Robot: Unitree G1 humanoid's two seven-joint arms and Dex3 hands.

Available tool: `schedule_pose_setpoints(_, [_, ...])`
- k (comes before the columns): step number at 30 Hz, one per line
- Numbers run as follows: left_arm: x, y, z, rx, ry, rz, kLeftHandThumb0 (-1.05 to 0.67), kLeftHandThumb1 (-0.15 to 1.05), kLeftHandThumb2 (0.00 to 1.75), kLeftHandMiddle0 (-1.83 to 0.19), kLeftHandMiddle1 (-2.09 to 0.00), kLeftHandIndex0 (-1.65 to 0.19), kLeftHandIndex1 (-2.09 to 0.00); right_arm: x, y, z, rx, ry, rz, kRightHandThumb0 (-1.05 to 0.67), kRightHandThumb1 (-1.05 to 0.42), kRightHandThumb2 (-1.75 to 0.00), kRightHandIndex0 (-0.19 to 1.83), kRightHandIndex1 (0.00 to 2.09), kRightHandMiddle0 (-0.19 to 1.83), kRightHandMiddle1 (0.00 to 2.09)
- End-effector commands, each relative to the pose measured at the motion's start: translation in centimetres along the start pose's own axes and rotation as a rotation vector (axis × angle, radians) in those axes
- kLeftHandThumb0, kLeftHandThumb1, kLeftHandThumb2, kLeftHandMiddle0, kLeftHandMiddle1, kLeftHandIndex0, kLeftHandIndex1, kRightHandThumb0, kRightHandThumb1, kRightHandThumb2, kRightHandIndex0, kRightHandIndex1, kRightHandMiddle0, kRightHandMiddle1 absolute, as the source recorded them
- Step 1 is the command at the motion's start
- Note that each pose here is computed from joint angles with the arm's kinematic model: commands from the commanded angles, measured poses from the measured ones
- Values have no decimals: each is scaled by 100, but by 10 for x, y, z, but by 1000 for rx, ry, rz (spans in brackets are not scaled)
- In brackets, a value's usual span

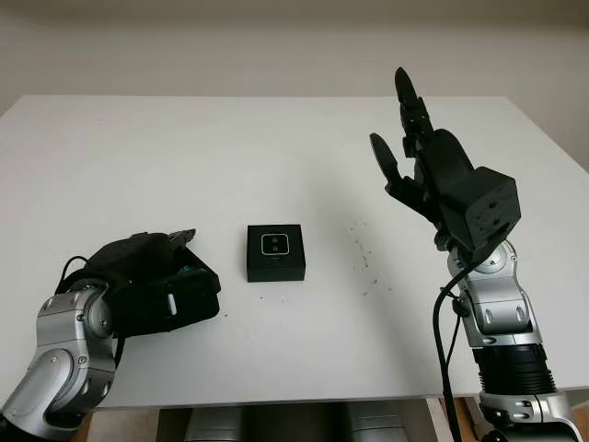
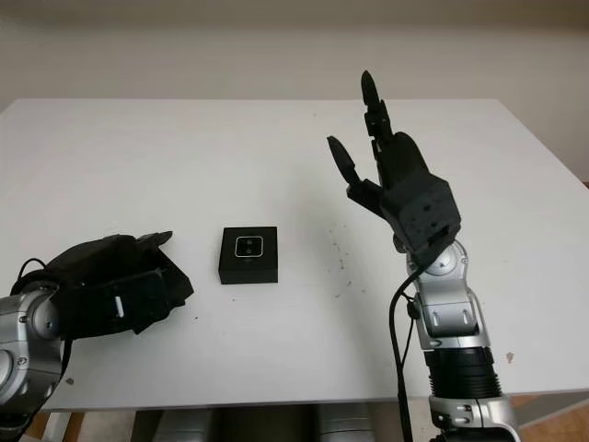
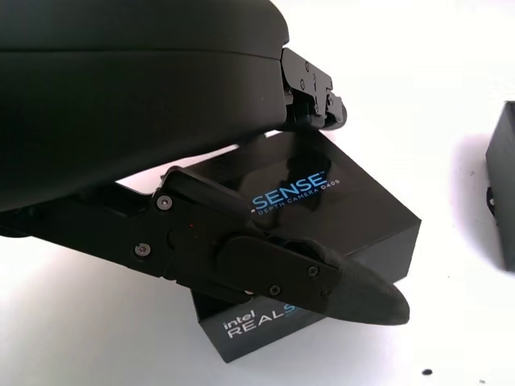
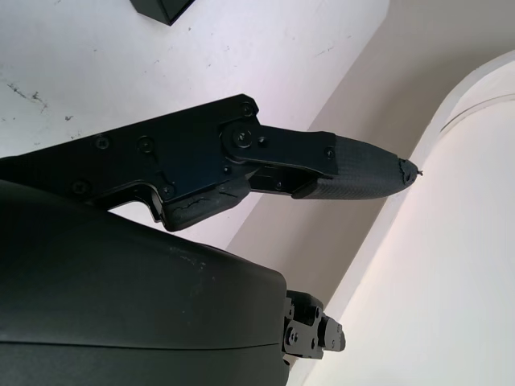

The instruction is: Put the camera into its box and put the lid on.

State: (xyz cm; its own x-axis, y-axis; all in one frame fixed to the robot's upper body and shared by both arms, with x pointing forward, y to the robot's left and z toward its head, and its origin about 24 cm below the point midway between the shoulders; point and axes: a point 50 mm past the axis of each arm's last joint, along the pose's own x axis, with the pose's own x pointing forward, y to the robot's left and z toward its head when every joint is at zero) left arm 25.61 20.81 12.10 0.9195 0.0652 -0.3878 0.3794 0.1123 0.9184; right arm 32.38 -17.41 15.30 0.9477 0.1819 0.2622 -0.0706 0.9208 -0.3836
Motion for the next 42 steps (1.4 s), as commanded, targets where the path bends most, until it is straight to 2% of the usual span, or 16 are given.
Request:
schedule_pose_setpoints(1, [1, -18, 2, 66, 14, -58, -34, 84, 6, 10, -164, 7, -120, -1, -1, 3, -1, -20, 0, -76, -105, -55, -19, 4, -14, 5])
schedule_pose_setpoints(3, [0, -20, 5, 90, 26, -35, -29, 85, 6, 0, -153, 8, -111, -1, -1, 3, 4, -21, 3, -75, -105, -55, -19, 4, -14, 5])
schedule_pose_setpoints(6, [-1, -23, 7, 112, 34, 16, -22, 86, 6, -3, -160, 4, -107, -1, 0, 3, 3, -24, 6, -74, -105, -55, -19, 5, -14, 5])
schedule_pose_setpoints(8, [-1, -25, 8, 138, 34, 51, -13, 93, 7, 4, -189, 2, -105, -1, 0, 2, 6, -25, 9, -74, -105, -55, -19, 5, -13, 5])
schedule_pose_setpoints(10, [0, -25, 8, 160, 35, 77, -10, 100, 7, 10, -204, 6, -118, -2, 0, 1, 13, -23, 11, -75, -105, -55, -19, 5, -13, 5])
schedule_pose_setpoints(11, [0, -24, 8, 154, 34, 95, -8, 103, 8, 10, -207, 11, -133, -2, 0, 1, 18, -21, 12, -75, -105, -54, -19, 5, -13, 5])
schedule_pose_setpoints(13, [0, -24, 8, 132, 28, 120, -8, 104, 10, 10, -209, 14, -142, -2, 0, 0, 28, -18, 16, -76, -105, -54, -19, 5, -13, 5])
schedule_pose_setpoints(16, [-1, -22, 8, 96, -10, 190, -9, 105, 9, 8, -209, 13, -159, -3, 1, -2, 34, -14, 21, -77, -105, -53, -19, 3, -13, 5])
schedule_pose_setpoints(18, [-2, -19, 9, 68, -28, 218, -10, 105, 7, 7, -209, 18, -187, -4, 1, -2, 32, -11, 19, -77, -105, -53, -19, 3, -13, 6])
schedule_pose_setpoints(19, [-3, -16, 9, 49, -39, 235, -11, 104, 7, 9, -209, 18, -179, -4, 1, -2, 30, -9, 18, -77, -105, -53, -19, 3, -13, 6])
schedule_pose_setpoints(21, [-5, -9, 11, 22, -60, 265, -12, 98, 4, 6, -209, 16, -190, -5, 2, -3, 34, -4, 19, -76, -105, -53, -18, 4, -12, 6])
schedule_pose_setpoints(24, [-8, 0, 14, -3, -95, 294, -11, 94, 4, 3, -208, 7, -191, -5, 2, -3, 41, -4, 23, -75, -105, -53, -19, 4, -12, 6])
schedule_pose_setpoints(27, [-13, 20, 18, -48, -180, 343, -10, 94, 5, 0, -209, -2, -197, -6, 3, -3, 36, 3, 29, -74, -105, -53, -18, 4, -13, 5])
schedule_pose_setpoints(30, [-14, 32, 19, -85, -235, 364, -7, 94, 5, -2, -209, 1, -204, -6, 3, -3, 49, 14, 31, -74, -105, -53, -18, 4, -13, 5])
schedule_pose_setpoints(35, [-14, 57, 22, -101, -318, 410, -8, 96, 6, -6, -200, 1, -198, -7, 4, -4, 31, -8, 29, -73, -105, -53, -16, 6, -12, 6])
schedule_pose_setpoints(42, [-8, 72, 26, -70, -395, 444, -9, 95, 5, -4, -209, 2, -209, -9, 5, -5, 10, -35, 28, -71, -105, -53, -12, 7, -9, 7])
